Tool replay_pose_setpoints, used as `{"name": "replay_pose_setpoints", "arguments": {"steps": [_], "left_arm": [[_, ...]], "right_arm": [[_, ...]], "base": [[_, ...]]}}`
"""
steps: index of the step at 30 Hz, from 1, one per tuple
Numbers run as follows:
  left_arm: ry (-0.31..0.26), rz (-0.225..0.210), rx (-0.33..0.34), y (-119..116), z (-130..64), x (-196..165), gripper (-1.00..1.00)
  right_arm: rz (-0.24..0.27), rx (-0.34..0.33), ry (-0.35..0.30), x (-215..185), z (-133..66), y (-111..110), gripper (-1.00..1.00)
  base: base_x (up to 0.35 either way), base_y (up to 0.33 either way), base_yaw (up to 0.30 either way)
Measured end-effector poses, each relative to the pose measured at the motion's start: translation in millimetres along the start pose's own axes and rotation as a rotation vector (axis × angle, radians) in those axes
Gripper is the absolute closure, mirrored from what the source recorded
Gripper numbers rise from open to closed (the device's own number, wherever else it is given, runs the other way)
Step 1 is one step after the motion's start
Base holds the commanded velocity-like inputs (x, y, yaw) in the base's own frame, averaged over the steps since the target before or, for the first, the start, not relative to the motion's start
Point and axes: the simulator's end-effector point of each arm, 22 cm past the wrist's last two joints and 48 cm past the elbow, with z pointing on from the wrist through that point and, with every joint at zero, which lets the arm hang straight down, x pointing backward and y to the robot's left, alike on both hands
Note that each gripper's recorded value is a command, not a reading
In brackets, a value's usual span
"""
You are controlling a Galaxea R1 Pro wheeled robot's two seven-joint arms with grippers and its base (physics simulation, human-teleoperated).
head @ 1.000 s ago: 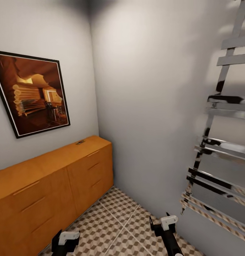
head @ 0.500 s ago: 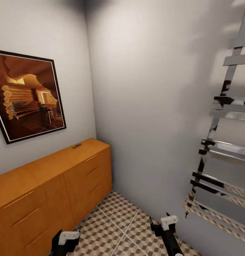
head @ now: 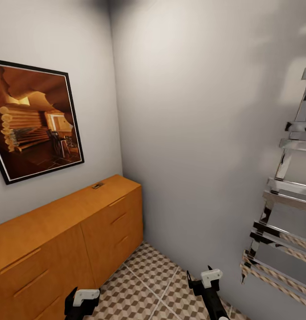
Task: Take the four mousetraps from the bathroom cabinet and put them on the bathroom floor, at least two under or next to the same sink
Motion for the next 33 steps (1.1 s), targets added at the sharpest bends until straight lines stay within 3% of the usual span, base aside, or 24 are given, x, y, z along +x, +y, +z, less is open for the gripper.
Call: {"name": "replay_pose_setpoints", "arguments": {"steps": [10, 16, 24, 33], "left_arm": [[0.0, 0.0, 0.0, 0, 0.2, 0, -1.0], [0.016, -0.017, -0.049, 13, -15.2, 21, -1.0], [0.006, -0.023, -0.064, 21, -30.7, 36, -1.0], [0.096, -0.02, -0.049, 12, -51.7, 75, -1.0]], "right_arm": [[0.0, 0.0, 0.0, 0, 0.2, 0, -1.0], [0.016, -0.027, 0.007, 3, -5.9, 26, -1.0], [0.029, -0.043, 0.044, 23, -21.2, 42, -1.0], [0.032, -0.047, 0.059, 31, -26.9, 46, -1.0]], "base": [[0.084, 0.062, 0.0], [0.0, 0.0, 0.0], [0.0, 0.0, 0.0], [0.0, 0.0, 0.0]]}}
